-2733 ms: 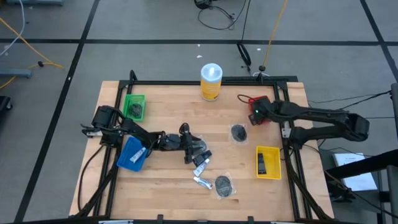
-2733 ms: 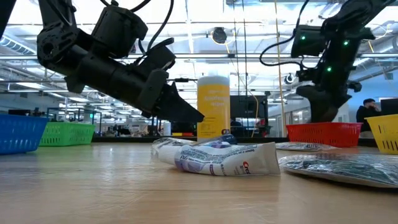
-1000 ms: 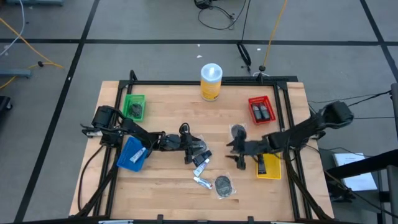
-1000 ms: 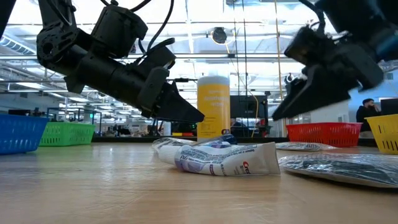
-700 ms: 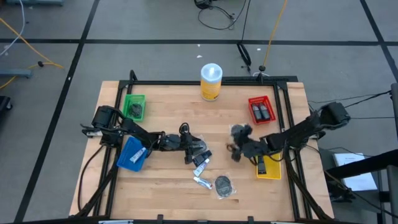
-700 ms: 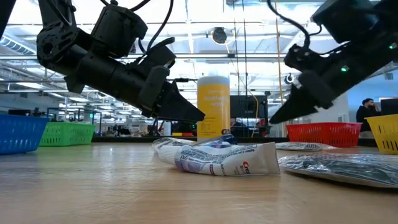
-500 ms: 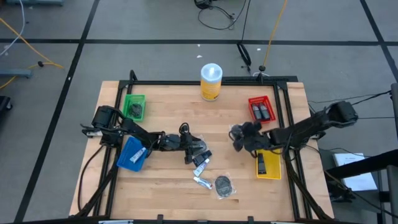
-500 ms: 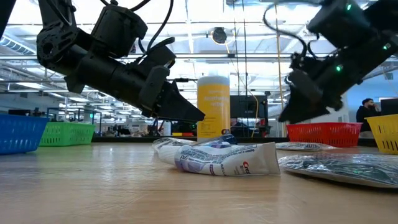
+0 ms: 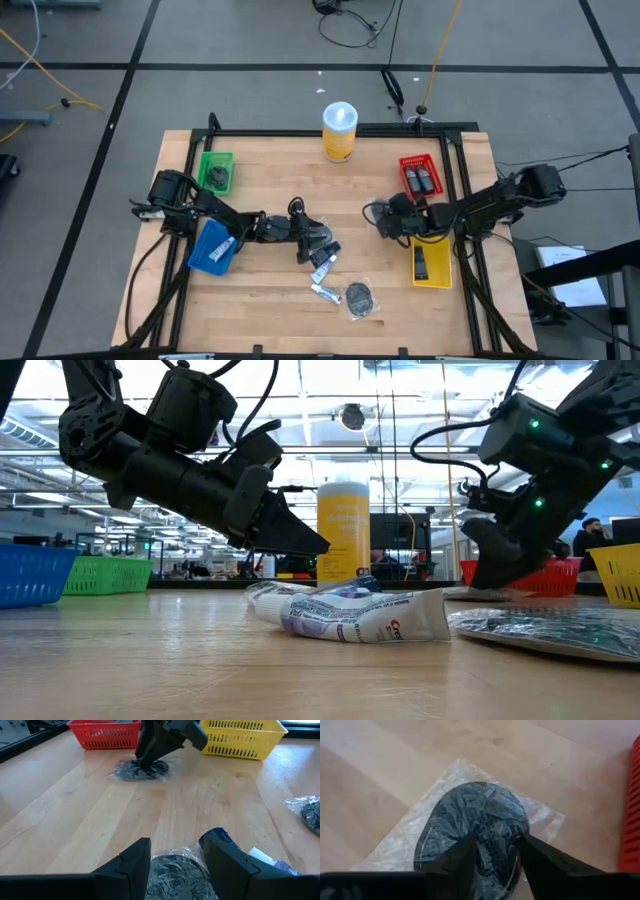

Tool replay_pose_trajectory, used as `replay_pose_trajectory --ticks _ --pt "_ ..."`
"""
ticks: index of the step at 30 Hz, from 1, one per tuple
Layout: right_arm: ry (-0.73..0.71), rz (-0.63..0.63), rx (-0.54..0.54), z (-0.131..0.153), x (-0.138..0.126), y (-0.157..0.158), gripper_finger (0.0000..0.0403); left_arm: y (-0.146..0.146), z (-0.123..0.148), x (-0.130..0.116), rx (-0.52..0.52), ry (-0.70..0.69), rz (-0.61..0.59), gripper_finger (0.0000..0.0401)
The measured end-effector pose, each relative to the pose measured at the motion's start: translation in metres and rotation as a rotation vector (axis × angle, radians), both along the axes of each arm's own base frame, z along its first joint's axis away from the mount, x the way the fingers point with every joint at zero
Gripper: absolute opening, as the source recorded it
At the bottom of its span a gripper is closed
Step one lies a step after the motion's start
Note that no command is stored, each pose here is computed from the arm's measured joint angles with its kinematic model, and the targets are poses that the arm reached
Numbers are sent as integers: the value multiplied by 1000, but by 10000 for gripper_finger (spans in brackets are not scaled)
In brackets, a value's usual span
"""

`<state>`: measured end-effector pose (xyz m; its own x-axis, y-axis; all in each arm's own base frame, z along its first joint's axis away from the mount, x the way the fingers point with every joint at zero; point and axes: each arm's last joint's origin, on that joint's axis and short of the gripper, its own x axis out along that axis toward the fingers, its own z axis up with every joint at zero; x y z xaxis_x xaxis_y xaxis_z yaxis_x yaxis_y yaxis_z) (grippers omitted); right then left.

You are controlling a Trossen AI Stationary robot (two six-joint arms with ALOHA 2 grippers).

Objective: Pick & Place Travel size toiletries
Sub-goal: Put the hairbrush into the green bin

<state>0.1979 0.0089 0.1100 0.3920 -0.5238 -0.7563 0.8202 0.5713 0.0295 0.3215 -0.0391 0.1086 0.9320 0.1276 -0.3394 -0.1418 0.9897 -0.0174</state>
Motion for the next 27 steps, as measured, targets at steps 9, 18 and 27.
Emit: replay_pose_trajectory --ticks 9,18,27 --pt "-38 189 -59 3 13 7 18 1 1 0 -65 -16 26 179" --pt "-235 493 -267 27 36 30 2 23 19 8 -235 -220 148 180" --pt "-347 700 -451 42 44 55 1 36 32 33 -274 -247 -32 230"
